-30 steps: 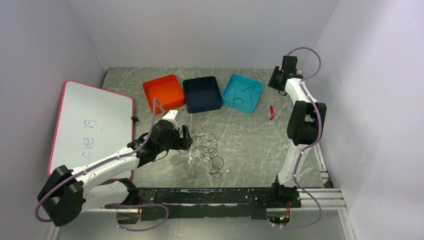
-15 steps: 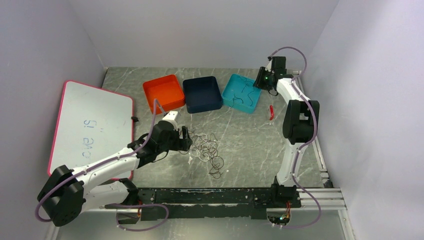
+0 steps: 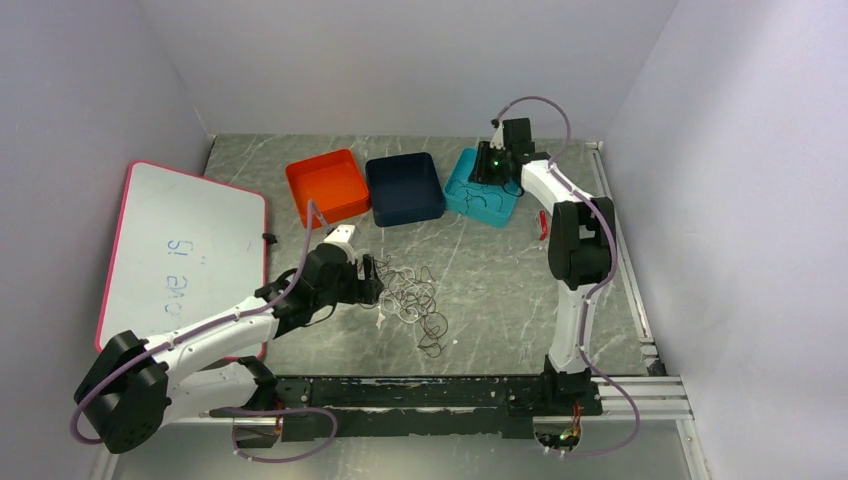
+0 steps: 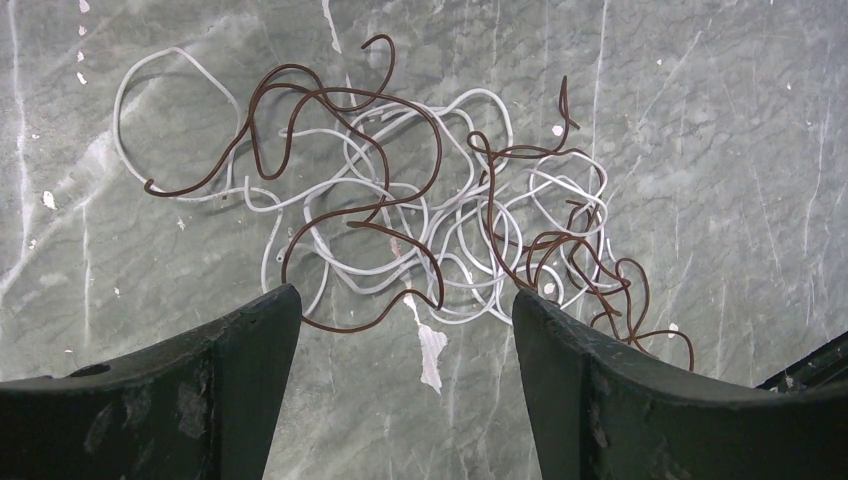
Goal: Untangle the cables
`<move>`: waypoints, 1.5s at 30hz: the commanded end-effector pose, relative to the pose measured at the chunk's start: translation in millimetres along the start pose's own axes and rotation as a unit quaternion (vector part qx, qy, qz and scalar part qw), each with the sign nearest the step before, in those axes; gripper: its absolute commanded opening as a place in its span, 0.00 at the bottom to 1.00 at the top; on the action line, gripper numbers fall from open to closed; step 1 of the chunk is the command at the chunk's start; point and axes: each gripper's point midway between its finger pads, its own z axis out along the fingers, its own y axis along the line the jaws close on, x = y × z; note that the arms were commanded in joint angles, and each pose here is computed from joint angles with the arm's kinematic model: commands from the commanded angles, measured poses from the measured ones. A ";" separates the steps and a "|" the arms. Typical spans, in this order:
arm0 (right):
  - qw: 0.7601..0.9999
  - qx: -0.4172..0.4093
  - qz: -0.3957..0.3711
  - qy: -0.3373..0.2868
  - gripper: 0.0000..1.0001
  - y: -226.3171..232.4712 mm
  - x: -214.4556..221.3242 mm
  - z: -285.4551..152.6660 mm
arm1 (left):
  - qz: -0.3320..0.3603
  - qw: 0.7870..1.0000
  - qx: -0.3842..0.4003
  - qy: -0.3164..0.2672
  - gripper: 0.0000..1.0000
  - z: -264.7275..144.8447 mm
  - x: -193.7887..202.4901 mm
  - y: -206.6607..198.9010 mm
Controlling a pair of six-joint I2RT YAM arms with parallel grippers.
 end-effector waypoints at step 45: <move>0.976 0.017 0.174 -0.128 0.54 37.4 66.5 -38.5 | -0.006 1.000 0.011 -0.007 0.81 0.6 -5.9 -5.0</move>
